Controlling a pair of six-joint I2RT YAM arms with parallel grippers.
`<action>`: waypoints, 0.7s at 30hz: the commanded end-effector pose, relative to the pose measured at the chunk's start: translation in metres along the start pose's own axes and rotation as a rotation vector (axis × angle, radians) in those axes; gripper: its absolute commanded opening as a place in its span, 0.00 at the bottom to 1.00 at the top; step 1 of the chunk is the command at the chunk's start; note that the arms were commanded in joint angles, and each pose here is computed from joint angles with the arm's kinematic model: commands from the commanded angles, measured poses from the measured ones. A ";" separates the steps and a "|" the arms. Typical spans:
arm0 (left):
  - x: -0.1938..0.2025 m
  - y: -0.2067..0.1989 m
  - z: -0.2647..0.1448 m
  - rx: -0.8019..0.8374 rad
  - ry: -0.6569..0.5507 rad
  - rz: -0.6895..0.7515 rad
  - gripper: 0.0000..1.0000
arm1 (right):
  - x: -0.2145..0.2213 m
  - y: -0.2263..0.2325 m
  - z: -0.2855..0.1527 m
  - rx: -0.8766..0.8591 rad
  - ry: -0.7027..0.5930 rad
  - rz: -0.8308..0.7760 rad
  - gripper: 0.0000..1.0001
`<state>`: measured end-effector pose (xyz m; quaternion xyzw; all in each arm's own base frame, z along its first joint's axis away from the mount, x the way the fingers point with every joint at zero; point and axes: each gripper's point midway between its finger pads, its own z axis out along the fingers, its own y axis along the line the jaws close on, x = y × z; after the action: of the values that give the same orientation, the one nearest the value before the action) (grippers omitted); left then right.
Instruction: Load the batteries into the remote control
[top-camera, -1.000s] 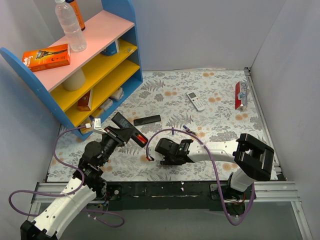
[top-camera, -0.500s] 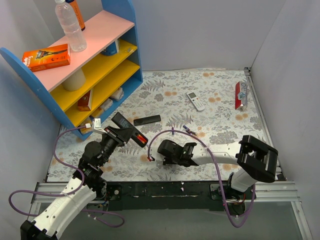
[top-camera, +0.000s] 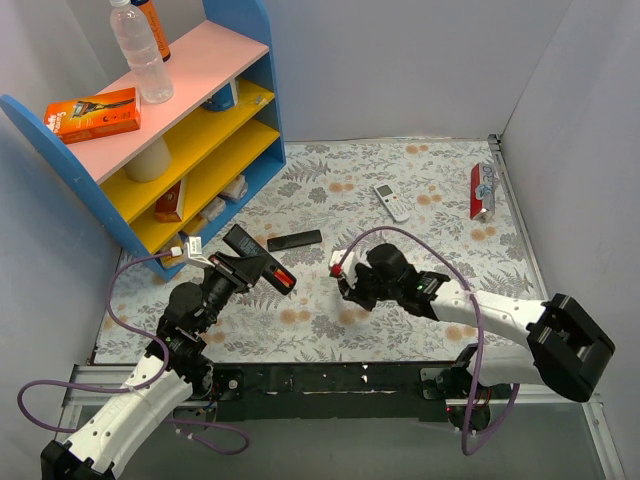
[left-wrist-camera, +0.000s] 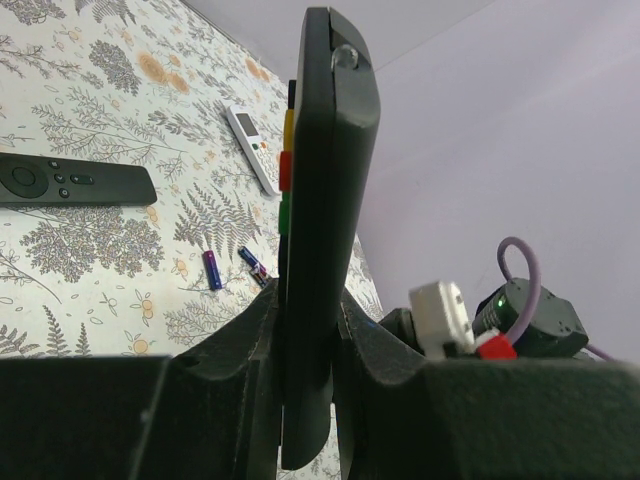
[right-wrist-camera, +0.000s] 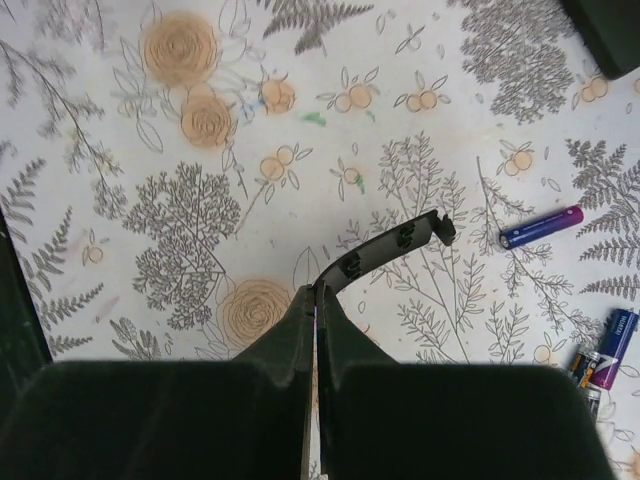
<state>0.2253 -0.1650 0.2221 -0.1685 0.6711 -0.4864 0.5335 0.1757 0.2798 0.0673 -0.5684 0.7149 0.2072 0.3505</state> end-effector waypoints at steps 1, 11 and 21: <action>-0.017 -0.024 -0.001 0.055 -0.046 0.005 0.00 | -0.044 0.009 -0.015 -0.203 -0.309 0.175 0.01; -0.018 -0.025 -0.002 0.060 -0.049 0.004 0.00 | -0.023 0.007 -0.031 -0.412 -0.454 0.516 0.03; -0.019 -0.027 -0.003 0.064 -0.052 0.004 0.00 | 0.015 -0.013 -0.032 -0.379 -0.429 0.785 0.05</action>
<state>0.2243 -0.1638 0.2235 -0.1692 0.6689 -0.4871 0.5354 0.1738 0.2508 0.0696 -0.2868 0.7441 0.5362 0.2767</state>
